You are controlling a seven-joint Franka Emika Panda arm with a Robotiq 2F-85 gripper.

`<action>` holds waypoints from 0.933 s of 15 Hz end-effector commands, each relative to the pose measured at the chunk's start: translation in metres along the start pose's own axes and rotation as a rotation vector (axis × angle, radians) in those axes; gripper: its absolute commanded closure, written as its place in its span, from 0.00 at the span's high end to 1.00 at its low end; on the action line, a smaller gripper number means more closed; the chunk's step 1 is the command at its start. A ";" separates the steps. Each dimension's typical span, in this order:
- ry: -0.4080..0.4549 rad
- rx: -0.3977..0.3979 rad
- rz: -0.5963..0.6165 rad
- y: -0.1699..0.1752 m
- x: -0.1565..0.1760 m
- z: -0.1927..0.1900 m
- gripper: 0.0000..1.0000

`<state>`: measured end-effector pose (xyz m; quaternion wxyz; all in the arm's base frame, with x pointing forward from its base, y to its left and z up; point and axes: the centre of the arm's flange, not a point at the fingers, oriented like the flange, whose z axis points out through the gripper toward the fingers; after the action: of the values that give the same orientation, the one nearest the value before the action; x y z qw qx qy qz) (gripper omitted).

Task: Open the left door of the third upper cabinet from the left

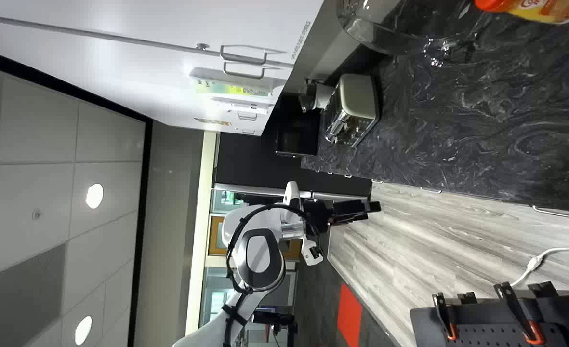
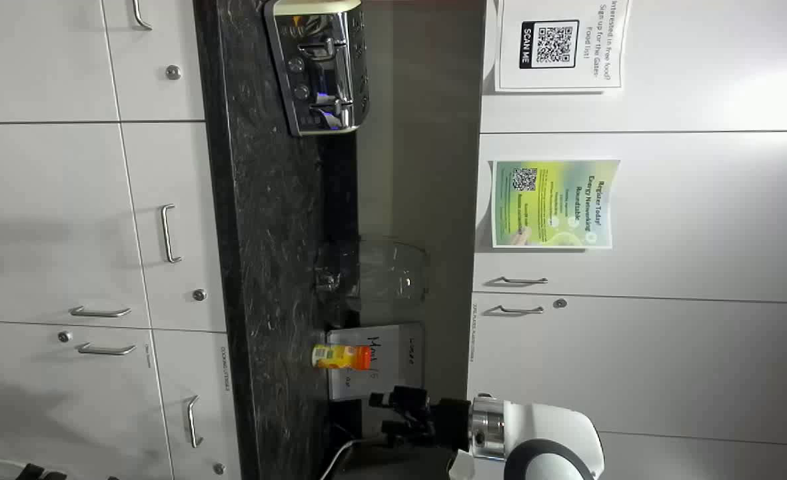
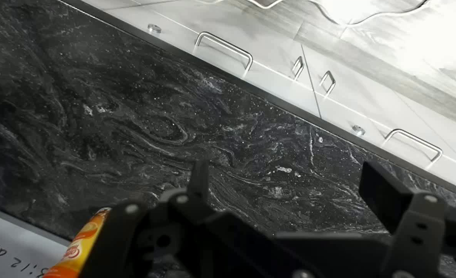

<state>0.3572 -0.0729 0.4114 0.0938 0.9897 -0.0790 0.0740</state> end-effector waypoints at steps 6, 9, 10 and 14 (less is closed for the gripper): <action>0.000 0.000 0.000 0.000 0.000 0.000 1.00; 0.099 -0.042 -0.017 -0.001 0.005 -0.018 1.00; 0.150 -0.043 -0.023 0.000 0.009 -0.030 1.00; 0.368 -0.014 -0.036 0.014 0.030 -0.083 1.00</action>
<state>0.3691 -0.0689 0.4606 0.1132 0.9746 -0.0568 0.1848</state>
